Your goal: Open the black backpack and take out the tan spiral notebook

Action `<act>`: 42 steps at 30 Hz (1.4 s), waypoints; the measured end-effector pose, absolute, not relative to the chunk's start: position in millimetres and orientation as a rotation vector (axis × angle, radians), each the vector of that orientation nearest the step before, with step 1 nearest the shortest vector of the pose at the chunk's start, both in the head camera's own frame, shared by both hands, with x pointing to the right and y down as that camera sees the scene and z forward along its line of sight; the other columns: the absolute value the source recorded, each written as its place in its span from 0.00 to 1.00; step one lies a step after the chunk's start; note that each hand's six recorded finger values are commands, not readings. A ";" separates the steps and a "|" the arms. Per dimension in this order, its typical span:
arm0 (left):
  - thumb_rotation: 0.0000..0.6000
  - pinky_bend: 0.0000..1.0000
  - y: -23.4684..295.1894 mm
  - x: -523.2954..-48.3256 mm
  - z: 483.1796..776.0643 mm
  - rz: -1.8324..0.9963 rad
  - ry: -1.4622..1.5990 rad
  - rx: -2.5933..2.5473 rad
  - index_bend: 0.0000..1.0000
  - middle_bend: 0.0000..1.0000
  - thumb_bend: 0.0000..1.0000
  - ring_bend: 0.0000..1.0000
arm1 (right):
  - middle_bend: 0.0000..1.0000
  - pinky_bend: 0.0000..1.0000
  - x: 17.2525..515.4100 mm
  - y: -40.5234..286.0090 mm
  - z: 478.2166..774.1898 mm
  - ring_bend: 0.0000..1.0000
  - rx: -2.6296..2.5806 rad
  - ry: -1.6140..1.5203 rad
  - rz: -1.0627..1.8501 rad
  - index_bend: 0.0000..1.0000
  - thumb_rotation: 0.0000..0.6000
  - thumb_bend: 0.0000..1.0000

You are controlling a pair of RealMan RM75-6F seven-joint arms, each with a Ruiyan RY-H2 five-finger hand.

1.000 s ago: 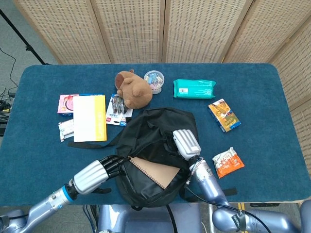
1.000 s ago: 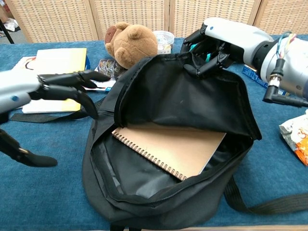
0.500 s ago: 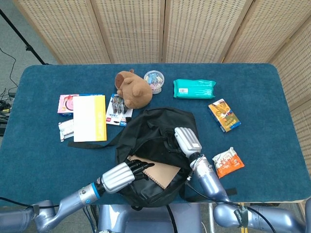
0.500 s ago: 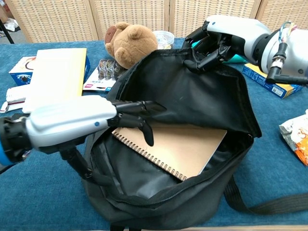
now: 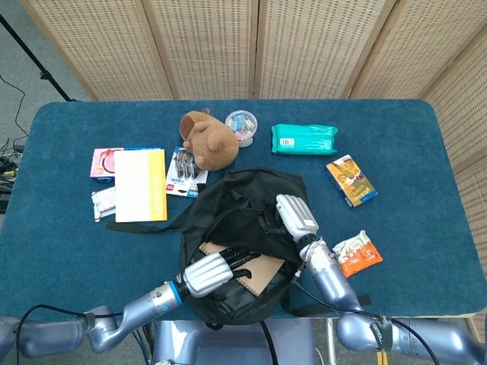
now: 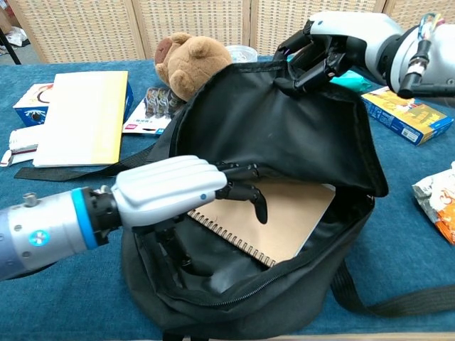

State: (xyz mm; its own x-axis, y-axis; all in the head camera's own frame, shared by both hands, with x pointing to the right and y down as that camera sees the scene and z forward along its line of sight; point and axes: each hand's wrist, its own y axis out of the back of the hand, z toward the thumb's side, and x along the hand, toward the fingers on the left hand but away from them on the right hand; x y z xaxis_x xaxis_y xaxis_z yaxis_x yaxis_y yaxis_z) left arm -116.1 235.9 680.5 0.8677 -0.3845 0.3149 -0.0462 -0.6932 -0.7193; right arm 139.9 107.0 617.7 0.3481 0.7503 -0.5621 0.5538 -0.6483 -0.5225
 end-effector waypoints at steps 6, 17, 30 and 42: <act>1.00 0.19 230.9 -97.8 690.3 -0.581 0.335 -2.284 0.34 0.08 0.11 0.13 | 0.65 0.63 142.1 103.7 616.4 0.57 -2.366 -1.182 1.190 0.72 1.00 0.62; 1.00 0.19 227.6 -83.1 696.9 -0.577 0.334 -2.270 0.34 0.08 0.11 0.13 | 0.65 0.63 142.5 101.1 614.0 0.57 -2.365 -1.192 1.187 0.72 1.00 0.64; 1.00 0.19 232.0 -71.9 711.3 -0.607 0.331 -2.291 0.34 0.08 0.12 0.13 | 0.65 0.63 149.3 94.3 609.2 0.57 -2.343 -1.227 1.188 0.72 1.00 0.65; 1.00 0.19 228.2 -56.4 719.8 -0.620 0.354 -2.266 0.34 0.08 0.32 0.13 | 0.65 0.63 153.9 96.7 604.5 0.57 -2.356 -1.226 1.188 0.72 1.00 0.65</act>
State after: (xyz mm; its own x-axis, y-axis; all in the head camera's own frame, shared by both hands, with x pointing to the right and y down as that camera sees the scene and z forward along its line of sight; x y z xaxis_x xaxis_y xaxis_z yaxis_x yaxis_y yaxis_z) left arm -56.4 228.2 719.8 0.8447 -0.4254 0.3249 -0.0640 -0.6829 -0.7277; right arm 153.9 96.7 604.5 0.3209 0.7672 -0.5553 0.5793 -0.6228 -0.5258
